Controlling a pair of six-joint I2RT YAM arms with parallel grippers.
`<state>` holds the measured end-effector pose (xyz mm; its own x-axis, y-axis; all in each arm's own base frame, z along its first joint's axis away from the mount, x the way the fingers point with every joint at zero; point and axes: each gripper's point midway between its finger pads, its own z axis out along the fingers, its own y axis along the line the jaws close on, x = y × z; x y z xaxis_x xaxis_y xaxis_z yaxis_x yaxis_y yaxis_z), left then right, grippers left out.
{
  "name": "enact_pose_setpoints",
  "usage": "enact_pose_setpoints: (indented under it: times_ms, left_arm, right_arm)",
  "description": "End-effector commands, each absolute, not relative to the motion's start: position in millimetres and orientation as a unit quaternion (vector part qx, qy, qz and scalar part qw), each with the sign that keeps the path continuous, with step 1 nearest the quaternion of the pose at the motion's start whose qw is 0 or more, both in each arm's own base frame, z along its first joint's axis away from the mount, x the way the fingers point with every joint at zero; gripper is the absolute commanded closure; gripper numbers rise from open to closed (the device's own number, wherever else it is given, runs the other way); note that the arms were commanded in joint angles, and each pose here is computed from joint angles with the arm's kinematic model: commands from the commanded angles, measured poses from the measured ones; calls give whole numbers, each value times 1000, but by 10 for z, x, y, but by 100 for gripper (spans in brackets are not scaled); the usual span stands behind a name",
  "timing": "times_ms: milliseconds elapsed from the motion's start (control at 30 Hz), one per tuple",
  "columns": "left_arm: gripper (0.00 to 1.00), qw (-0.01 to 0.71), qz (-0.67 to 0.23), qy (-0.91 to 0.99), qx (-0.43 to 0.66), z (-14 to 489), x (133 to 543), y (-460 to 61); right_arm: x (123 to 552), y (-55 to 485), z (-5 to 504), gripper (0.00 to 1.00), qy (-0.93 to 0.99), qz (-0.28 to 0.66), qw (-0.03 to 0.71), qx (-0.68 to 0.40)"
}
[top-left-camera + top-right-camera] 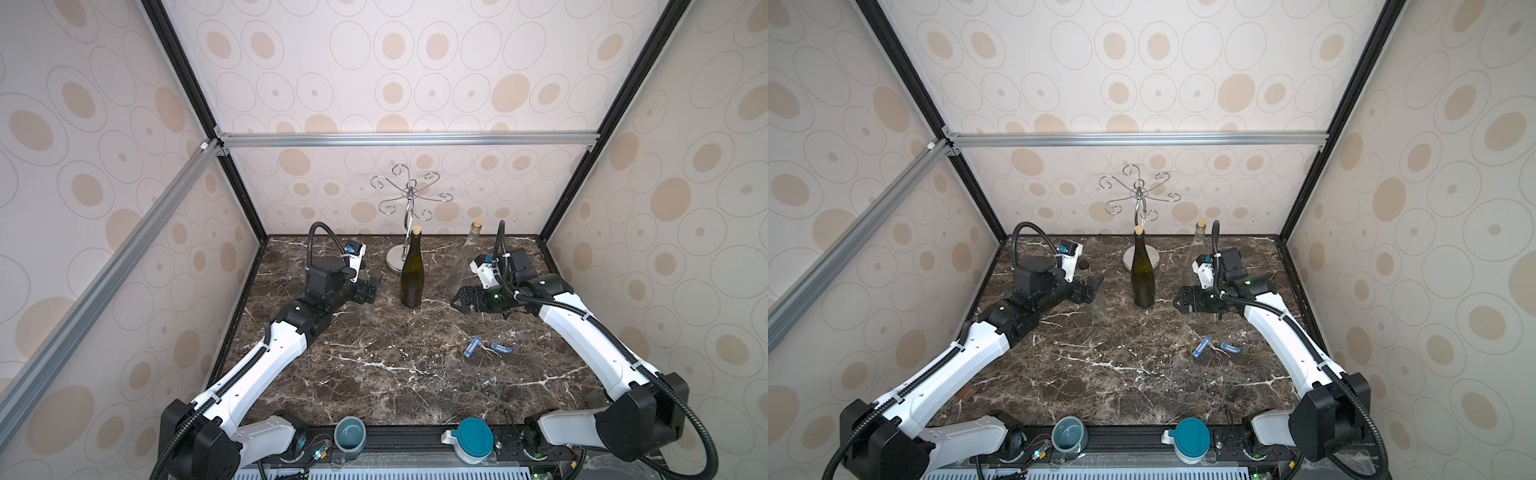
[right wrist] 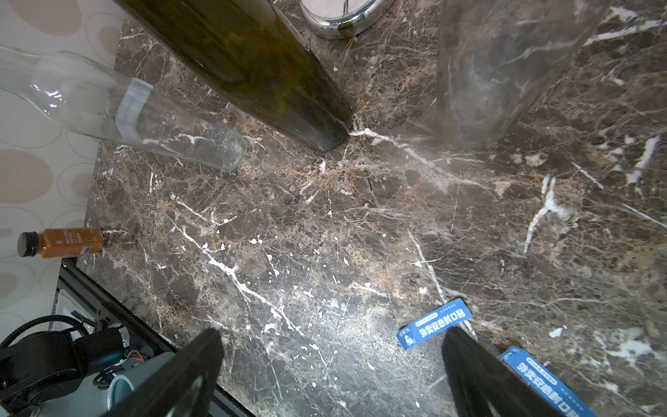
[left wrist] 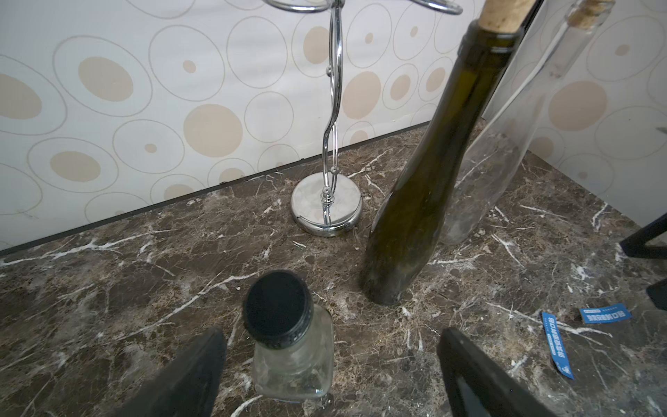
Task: Remove the label from the bottle
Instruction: Pick up the bottle from the center of the board.
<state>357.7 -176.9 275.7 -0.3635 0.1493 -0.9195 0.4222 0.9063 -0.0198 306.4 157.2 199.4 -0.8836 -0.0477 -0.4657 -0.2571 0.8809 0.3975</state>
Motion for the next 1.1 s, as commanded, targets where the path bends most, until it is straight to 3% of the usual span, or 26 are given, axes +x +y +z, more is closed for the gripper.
enact_pose_setpoints:
  times_ms: [0, 600, 1067]
  left_arm:
    - [10, 561, -108, 806, 156, 2869, 3664, -1686]
    - [30, 568, -83, 808, 135, 2774, 3964, -1702]
    - [75, 569, -89, 808, 126, 2819, 4050, -1732]
  right_arm:
    - [3033, 1543, 1943, 2, 945, 222, 225, -84]
    - [3011, 1493, 1881, 2, 949, 207, 222, -88]
    - [3003, 1473, 1849, 2, 950, 201, 221, -89]
